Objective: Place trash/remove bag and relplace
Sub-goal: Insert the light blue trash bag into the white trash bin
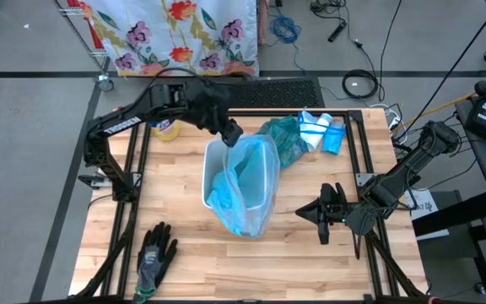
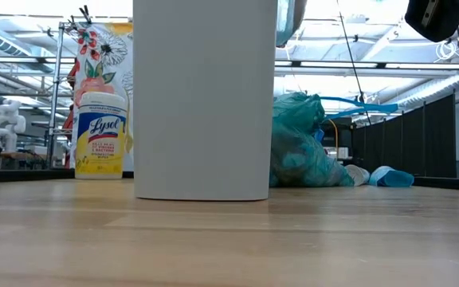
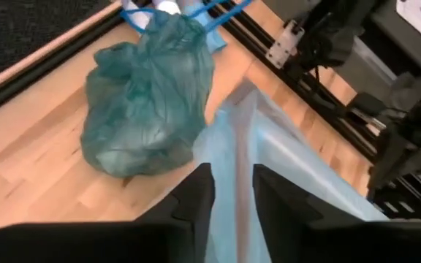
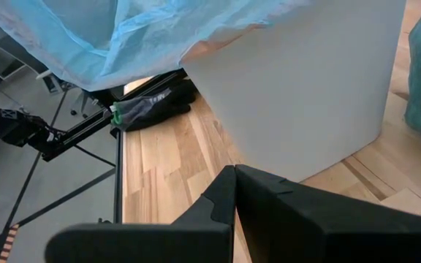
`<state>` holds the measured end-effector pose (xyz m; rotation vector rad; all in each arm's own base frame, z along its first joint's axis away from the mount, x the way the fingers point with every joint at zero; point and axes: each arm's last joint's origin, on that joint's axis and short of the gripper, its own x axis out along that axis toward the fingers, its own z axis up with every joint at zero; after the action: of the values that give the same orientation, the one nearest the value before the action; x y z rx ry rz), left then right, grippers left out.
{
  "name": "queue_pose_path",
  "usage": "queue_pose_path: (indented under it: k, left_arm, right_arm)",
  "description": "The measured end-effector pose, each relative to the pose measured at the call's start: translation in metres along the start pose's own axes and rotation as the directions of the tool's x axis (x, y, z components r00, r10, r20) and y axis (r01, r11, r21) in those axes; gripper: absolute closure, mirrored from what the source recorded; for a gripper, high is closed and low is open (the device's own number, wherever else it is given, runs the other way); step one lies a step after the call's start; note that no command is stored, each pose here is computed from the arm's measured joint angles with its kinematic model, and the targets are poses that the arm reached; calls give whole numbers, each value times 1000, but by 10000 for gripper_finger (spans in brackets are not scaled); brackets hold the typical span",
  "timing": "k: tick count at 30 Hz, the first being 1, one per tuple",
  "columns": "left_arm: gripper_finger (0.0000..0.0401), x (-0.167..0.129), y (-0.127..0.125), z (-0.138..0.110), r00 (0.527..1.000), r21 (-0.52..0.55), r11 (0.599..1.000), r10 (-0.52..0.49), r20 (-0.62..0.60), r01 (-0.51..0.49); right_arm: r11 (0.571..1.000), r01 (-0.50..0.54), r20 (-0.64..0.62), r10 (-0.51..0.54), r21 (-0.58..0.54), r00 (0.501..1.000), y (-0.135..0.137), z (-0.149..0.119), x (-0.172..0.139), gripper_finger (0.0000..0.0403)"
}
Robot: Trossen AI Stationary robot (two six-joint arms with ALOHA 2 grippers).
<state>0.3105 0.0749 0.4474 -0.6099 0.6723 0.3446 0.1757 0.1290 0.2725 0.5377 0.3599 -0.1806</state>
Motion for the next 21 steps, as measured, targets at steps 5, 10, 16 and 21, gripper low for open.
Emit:
queue_pose_path:
  k: [5, 10, 16, 21]
  left_arm:
    - [278, 0, 2, -2, 993, -10, 996, -88, -84, 87]
    - [276, 8, 6, -6, 986, -24, 998, -64, -157, 61]
    - [280, 9, 6, -7, 985, -47, 997, -60, -162, 53]
    - [360, 9, 9, -11, 977, -86, 996, -35, -209, 17]
  right_arm:
    - [1000, 0, 0, 0, 0, 1000, 0, 0, 0, 403]
    - [1000, 0, 0, 0, -2, 1000, 0, 0, 0, 403]
    - [1000, 1, 1, -1, -7, 1000, 0, 0, 0, 403]
    - [1000, 1, 0, -1, -7, 1000, 0, 0, 0, 403]
